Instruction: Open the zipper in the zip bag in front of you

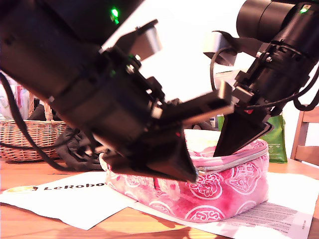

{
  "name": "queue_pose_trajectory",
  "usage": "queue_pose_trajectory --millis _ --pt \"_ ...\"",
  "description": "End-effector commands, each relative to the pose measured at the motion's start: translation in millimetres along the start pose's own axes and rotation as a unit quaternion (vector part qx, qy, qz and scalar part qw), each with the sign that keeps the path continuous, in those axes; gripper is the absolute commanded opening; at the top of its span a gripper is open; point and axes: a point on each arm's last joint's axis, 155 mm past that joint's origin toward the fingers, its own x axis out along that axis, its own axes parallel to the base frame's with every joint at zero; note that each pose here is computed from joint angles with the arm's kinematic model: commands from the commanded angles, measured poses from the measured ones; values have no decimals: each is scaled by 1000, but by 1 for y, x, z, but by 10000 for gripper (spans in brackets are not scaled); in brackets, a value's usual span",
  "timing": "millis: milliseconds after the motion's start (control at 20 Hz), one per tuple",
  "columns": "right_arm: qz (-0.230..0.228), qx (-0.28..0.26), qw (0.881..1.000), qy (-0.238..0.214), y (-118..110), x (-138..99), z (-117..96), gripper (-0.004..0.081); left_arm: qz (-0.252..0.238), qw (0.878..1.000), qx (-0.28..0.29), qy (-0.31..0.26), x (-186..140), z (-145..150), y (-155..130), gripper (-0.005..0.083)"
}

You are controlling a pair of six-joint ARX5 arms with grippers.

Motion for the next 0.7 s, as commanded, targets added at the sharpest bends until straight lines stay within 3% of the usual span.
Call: queue_pose_trajectory --millis 0,150,650 --pt "1 30 995 100 -1 23 -65 -11 19 1000 -9 4 -4 -2 13 -24" --pt "2 30 994 103 -1 25 -66 -11 20 997 -68 6 -4 -4 13 -24" --pt "-8 21 994 111 -5 26 -70 -11 48 994 -89 44 -7 -26 22 -24"
